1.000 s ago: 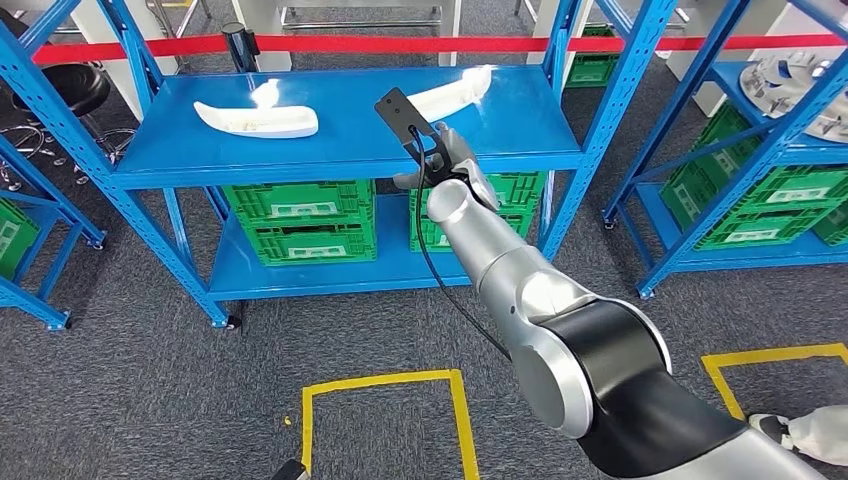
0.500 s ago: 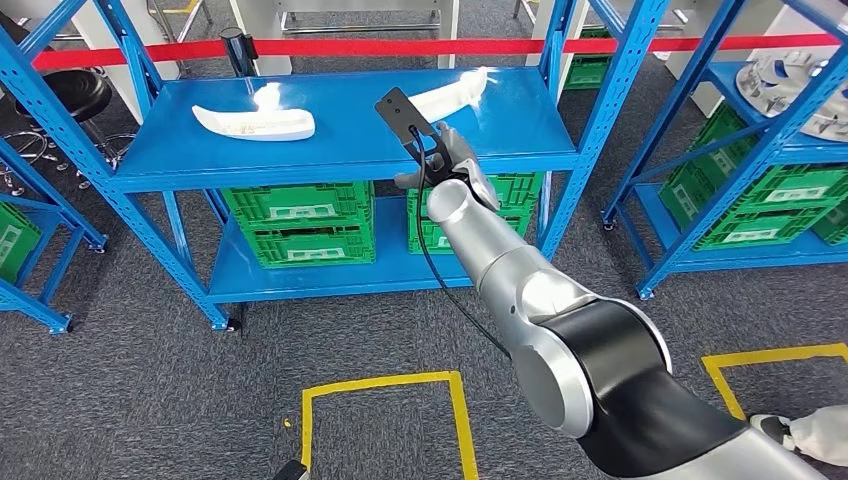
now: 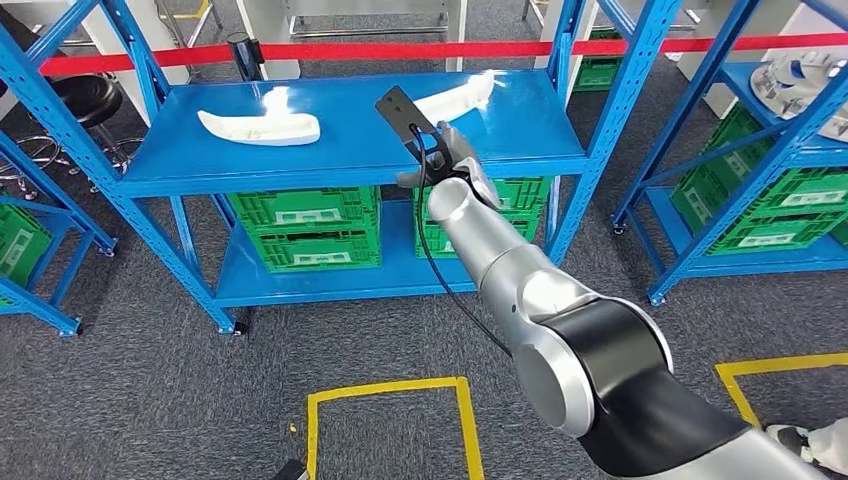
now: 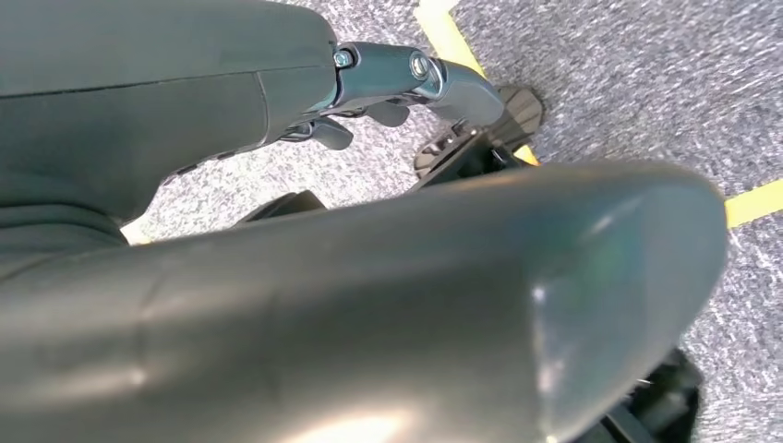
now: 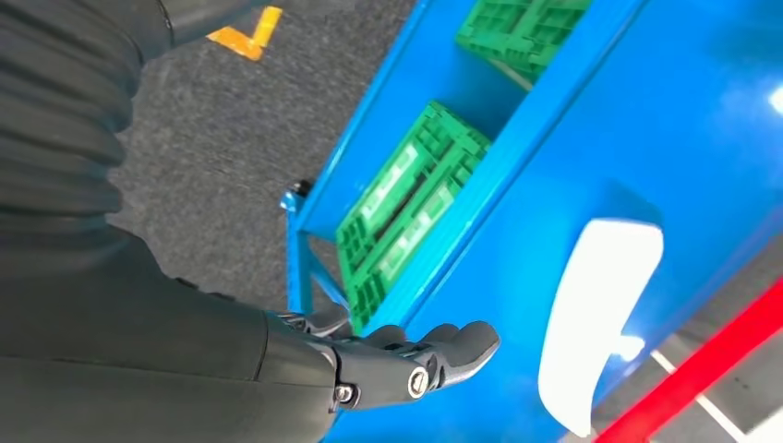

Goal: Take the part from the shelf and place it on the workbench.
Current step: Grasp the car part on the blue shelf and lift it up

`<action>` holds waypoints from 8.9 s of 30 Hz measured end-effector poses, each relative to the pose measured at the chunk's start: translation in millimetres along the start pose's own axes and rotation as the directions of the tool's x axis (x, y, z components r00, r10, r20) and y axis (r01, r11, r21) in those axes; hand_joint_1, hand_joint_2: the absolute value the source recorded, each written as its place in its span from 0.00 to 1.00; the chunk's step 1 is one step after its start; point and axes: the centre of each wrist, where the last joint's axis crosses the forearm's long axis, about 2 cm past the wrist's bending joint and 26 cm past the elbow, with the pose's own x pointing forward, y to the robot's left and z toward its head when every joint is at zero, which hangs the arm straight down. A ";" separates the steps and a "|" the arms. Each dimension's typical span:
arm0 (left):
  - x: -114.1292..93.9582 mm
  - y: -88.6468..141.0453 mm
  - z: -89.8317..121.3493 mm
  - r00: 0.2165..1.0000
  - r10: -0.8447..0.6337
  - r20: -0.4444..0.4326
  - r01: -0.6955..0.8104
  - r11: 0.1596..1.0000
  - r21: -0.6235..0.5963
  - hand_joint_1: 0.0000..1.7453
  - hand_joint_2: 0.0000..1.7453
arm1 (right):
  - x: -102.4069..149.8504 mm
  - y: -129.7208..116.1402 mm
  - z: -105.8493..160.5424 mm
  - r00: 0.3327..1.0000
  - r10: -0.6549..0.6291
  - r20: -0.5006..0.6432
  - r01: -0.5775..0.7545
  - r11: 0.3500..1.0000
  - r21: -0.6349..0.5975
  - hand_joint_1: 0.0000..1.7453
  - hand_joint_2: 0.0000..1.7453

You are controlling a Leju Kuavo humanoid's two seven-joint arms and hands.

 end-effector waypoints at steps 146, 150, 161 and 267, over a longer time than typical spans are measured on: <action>-8.4 4.0 3.1 1.000 -0.008 -0.026 0.009 1.000 0.010 0.00 0.00 | -77.8 -26.0 1.3 0.963 -0.060 -0.262 -0.001 0.974 -0.226 0.00 1.00; -9.5 2.6 2.8 1.000 -0.007 -0.029 0.007 1.000 0.008 0.00 0.00 | -85.4 -22.0 4.1 0.958 -0.056 -0.280 -0.006 0.976 -0.216 0.00 1.00; -8.4 3.4 2.9 1.000 -0.005 -0.025 0.005 1.000 0.010 0.00 0.00 | -88.9 -22.6 4.6 0.957 -0.051 -0.284 -0.012 0.976 -0.217 0.00 1.00; -7.8 -5.5 -0.4 1.000 0.005 -0.021 -0.005 1.000 -0.005 0.00 0.00 | -98.5 18.5 19.8 0.835 0.518 -0.183 -0.474 0.848 0.236 0.00 1.00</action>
